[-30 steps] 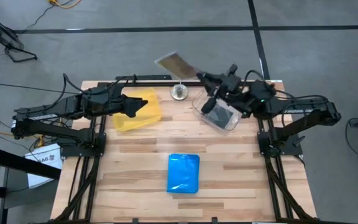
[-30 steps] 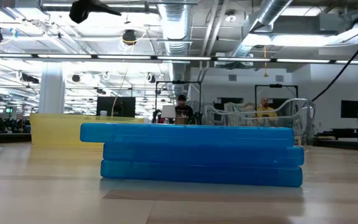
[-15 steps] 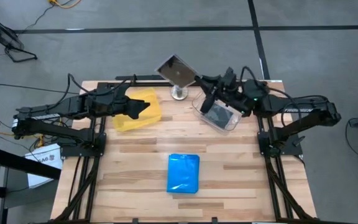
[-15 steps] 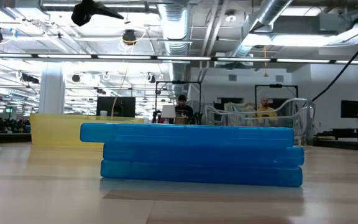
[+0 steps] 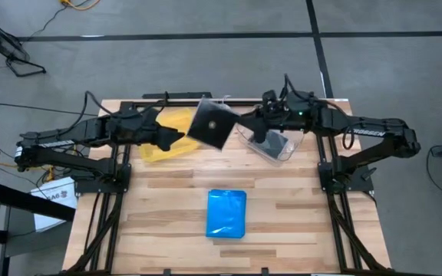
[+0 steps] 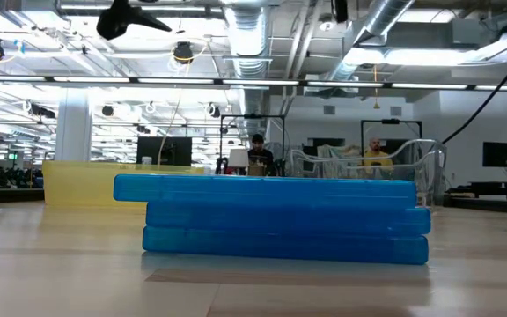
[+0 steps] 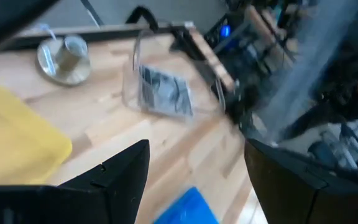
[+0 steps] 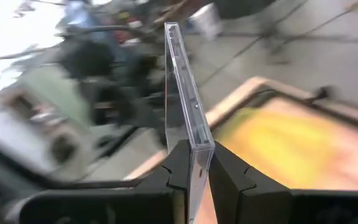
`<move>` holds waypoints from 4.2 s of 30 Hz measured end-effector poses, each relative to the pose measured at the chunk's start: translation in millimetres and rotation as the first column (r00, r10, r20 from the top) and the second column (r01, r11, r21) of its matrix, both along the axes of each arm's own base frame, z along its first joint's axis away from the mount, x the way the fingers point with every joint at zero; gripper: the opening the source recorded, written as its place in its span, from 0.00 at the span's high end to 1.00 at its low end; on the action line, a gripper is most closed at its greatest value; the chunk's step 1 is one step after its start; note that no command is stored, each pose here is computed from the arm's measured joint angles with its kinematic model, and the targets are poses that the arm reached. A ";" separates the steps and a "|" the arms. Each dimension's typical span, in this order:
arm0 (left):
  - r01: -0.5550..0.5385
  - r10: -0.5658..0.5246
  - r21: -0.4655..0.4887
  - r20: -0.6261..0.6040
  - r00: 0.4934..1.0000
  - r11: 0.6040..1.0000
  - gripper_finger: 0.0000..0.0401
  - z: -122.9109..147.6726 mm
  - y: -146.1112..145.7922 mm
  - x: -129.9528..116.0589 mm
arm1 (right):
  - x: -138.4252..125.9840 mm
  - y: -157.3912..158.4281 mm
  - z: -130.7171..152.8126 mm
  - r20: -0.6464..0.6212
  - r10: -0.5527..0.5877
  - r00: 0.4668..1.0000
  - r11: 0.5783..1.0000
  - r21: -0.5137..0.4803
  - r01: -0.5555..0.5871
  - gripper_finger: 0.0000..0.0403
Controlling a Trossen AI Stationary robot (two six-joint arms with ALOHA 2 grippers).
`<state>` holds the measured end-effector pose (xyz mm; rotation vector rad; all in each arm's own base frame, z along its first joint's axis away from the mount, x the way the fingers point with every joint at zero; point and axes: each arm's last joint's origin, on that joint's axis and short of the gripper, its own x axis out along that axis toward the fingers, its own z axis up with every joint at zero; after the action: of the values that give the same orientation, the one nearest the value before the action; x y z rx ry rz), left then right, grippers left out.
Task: Pick & place jewel cases by type
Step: Put the black CD case into the transparent bin
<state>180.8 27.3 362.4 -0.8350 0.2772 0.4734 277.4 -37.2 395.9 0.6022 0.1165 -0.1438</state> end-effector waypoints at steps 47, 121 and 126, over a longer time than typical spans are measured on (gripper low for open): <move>0.134 -0.145 -0.068 -0.208 0.967 0.989 0.36 -17.8 -5.1 -9.8 | -46.8 2.2 -15.1 -0.504 -0.484 0.715 0.829 -0.525 0.192 0.94; 0.025 0.009 0.138 -0.241 0.970 0.990 0.36 -15.5 0.9 -10.0 | -14.2 -40.7 -36.2 -0.957 -0.258 0.135 0.933 -0.283 -0.221 0.94; 0.023 0.011 0.135 -0.240 0.971 0.991 0.36 -15.5 0.9 -10.0 | 3.5 -53.8 -42.3 -0.962 -0.254 0.098 0.932 -0.271 -0.240 0.93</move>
<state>170.8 28.2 346.9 -0.6426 0.4656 0.5825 280.9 -91.0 353.7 -0.0212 1.4829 -0.5909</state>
